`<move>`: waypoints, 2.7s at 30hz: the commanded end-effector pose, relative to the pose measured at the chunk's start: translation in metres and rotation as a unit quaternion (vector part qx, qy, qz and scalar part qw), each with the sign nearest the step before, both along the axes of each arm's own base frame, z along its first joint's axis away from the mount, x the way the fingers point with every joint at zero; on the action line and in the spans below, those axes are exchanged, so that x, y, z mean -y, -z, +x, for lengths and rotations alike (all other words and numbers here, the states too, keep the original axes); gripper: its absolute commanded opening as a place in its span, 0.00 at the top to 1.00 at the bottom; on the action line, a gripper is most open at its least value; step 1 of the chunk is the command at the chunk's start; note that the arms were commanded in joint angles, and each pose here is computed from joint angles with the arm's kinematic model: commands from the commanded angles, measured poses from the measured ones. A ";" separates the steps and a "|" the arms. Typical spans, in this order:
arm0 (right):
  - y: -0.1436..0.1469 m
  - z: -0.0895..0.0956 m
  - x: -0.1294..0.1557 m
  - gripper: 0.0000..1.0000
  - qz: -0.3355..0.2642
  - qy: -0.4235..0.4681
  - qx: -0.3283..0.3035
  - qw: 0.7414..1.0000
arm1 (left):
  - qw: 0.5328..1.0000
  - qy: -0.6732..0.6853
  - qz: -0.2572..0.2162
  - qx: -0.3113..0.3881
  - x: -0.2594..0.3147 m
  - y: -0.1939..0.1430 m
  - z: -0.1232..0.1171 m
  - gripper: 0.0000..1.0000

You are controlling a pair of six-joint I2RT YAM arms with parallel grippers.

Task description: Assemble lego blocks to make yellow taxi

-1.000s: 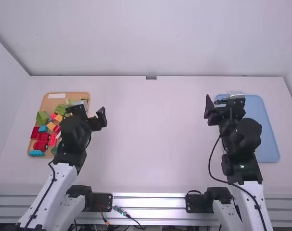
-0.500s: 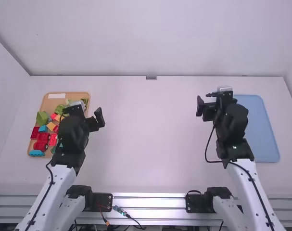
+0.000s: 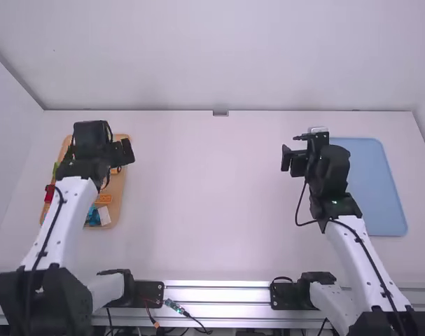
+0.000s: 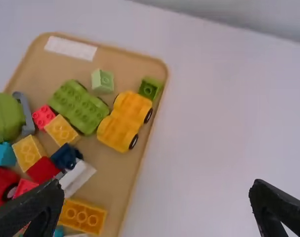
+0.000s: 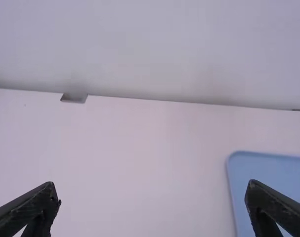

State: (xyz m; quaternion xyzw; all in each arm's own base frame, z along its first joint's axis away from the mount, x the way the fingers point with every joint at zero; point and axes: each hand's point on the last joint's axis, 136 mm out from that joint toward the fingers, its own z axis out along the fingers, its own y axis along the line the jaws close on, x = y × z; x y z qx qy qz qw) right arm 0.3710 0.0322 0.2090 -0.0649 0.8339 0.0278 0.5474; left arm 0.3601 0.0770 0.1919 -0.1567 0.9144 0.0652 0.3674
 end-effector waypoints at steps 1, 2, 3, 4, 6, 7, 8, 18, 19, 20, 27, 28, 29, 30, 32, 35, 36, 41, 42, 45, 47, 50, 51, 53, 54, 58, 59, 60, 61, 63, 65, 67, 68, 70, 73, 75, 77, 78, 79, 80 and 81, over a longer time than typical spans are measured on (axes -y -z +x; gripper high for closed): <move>-0.010 0.003 0.001 0.01 0.001 0.001 0.011 1.000 | 0.998 0.041 0.042 -0.032 -0.005 -0.004 0.010 0.01; -0.010 0.003 0.001 0.01 0.000 0.001 0.013 1.000 | 0.996 0.055 0.052 -0.044 -0.005 -0.003 0.012 0.01; -0.011 0.003 0.001 0.01 0.001 0.001 0.014 1.000 | 0.994 0.071 0.064 -0.057 -0.006 -0.002 0.016 0.01; -0.011 0.003 0.001 0.01 0.001 0.001 0.015 1.000 | 0.994 0.072 0.065 -0.058 -0.006 -0.002 0.016 0.01; -0.012 0.004 0.001 0.01 0.001 0.001 0.017 1.000 | 0.991 0.084 0.084 -0.065 -0.010 -0.003 0.026 0.01; -0.013 0.004 0.001 0.01 0.001 0.001 0.018 1.000 | 0.990 0.085 0.090 -0.069 -0.013 -0.002 0.030 0.01; -0.013 0.004 0.001 0.01 0.001 0.001 0.018 1.000 | 0.990 0.081 0.092 -0.073 -0.016 -0.001 0.032 0.01; -0.013 0.004 0.001 0.01 0.001 0.001 0.018 1.000 | 0.976 0.141 0.003 -0.167 -0.070 0.056 0.061 0.01; -0.013 0.004 0.001 0.01 0.001 0.001 0.018 1.000 | 0.972 0.154 -0.004 -0.177 -0.073 0.063 0.062 0.01; -0.013 0.004 0.001 0.01 0.001 0.001 0.018 1.000 | 0.968 0.166 -0.013 -0.187 -0.075 0.070 0.062 0.01; -0.015 0.005 0.001 0.01 0.001 0.001 0.024 1.000 | 0.946 0.212 -0.042 -0.240 -0.070 0.112 0.054 0.02; -0.016 0.005 0.001 0.01 0.001 0.001 0.024 1.000 | 0.943 0.220 -0.040 -0.245 -0.069 0.117 0.052 0.12; -0.016 0.005 0.001 0.01 0.001 0.001 0.024 1.000 | 0.943 0.220 -0.041 -0.246 -0.069 0.118 0.051 0.14; -0.015 0.005 0.001 0.01 0.001 0.001 0.024 1.000 | 0.944 0.215 -0.041 -0.245 -0.070 0.120 0.051 0.14; -0.015 0.005 0.001 0.01 0.001 0.001 0.023 1.000 | 0.946 0.212 -0.041 -0.241 -0.071 0.125 0.052 0.23; -0.014 0.005 0.001 0.01 0.001 0.001 0.021 1.000 | 0.946 0.211 -0.041 -0.242 -0.070 0.133 0.050 0.24; -0.014 0.005 0.001 0.01 0.001 0.001 0.021 1.000 | 0.946 0.209 -0.043 -0.244 -0.071 0.137 0.047 0.24; -0.014 0.004 0.001 0.01 0.001 0.001 0.021 1.000 | 0.948 0.220 -0.031 -0.228 -0.069 0.153 0.052 0.18; -0.014 0.004 0.001 0.01 0.001 0.001 0.020 1.000 | 0.950 0.218 -0.028 -0.224 -0.070 0.157 0.053 0.17; -0.013 0.004 0.001 0.01 0.001 0.001 0.020 1.000 | 0.951 0.216 -0.027 -0.221 -0.072 0.161 0.052 0.17; -0.013 0.004 0.001 0.01 0.001 0.001 0.020 1.000 | 0.951 0.215 -0.027 -0.221 -0.072 0.164 0.051 0.22; -0.013 0.004 0.001 0.01 0.001 0.001 0.019 1.000 | 0.952 0.217 -0.021 -0.213 -0.071 0.169 0.054 0.23; -0.013 0.004 0.001 0.01 0.001 0.001 0.019 1.000 | 0.953 0.218 -0.020 -0.211 -0.070 0.170 0.054 0.24; -0.013 0.004 0.001 0.01 0.001 0.001 0.019 1.000 | 0.953 0.220 -0.021 -0.207 -0.068 0.172 0.055 0.24; -0.013 0.004 0.001 0.01 0.001 0.001 0.019 1.000 | 0.953 0.221 -0.023 -0.204 -0.068 0.173 0.055 0.24; -0.012 0.004 0.001 0.01 0.001 0.001 0.017 1.000 | 0.956 0.219 -0.022 -0.194 -0.070 0.178 0.056 0.26; -0.012 0.004 0.001 0.01 0.001 0.001 0.017 1.000 | 0.957 0.217 -0.020 -0.192 -0.072 0.179 0.055 0.26; -0.012 0.004 0.001 0.01 0.001 0.001 0.017 1.000 | 0.957 0.217 -0.019 -0.191 -0.072 0.181 0.056 0.26; -0.012 0.004 0.001 0.01 0.001 0.001 0.017 1.000 | 0.957 0.217 -0.019 -0.190 -0.072 0.181 0.056 0.26; -0.012 0.004 0.001 0.01 0.001 0.001 0.018 1.000 | 0.957 0.217 -0.019 -0.190 -0.071 0.182 0.055 0.26; -0.012 0.004 0.001 0.01 0.001 0.001 0.018 1.000 | 0.958 0.216 -0.017 -0.189 -0.072 0.181 0.056 0.25; -0.012 0.004 0.001 0.01 0.001 0.001 0.017 1.000 | 0.959 0.215 -0.014 -0.184 -0.074 0.181 0.059 0.23; -0.012 0.004 0.001 0.01 0.001 0.001 0.017 1.000 | 0.959 0.215 -0.015 -0.182 -0.073 0.181 0.060 0.23; -0.012 0.004 0.001 0.01 0.001 0.001 0.017 1.000 | 0.959 0.217 -0.019 -0.179 -0.073 0.183 0.061 0.23; -0.012 0.004 0.001 0.01 0.001 0.001 0.017 1.000 | 0.959 0.211 -0.036 -0.183 -0.074 0.192 0.057 0.22; -0.012 0.004 0.001 0.01 0.001 0.001 0.018 1.000 | 0.958 0.211 -0.041 -0.189 -0.073 0.197 0.056 0.22; -0.012 0.004 0.001 0.01 0.001 0.001 0.018 1.000 | 0.957 0.212 -0.043 -0.194 -0.072 0.202 0.055 0.24; -0.012 0.004 0.001 0.01 0.001 0.001 0.018 1.000 | 0.958 0.206 -0.046 -0.195 -0.074 0.203 0.054 0.24; -0.012 0.004 0.001 0.01 0.001 0.001 0.018 1.000 | 0.959 0.202 -0.045 -0.196 -0.074 0.204 0.054 0.24; -0.012 0.004 0.001 0.01 0.001 0.001 0.018 1.000 | 0.958 0.202 -0.044 -0.196 -0.074 0.204 0.054 0.27; -0.012 0.004 0.001 0.01 0.001 0.001 0.018 1.000 | 0.958 0.203 -0.043 -0.196 -0.075 0.204 0.054 0.30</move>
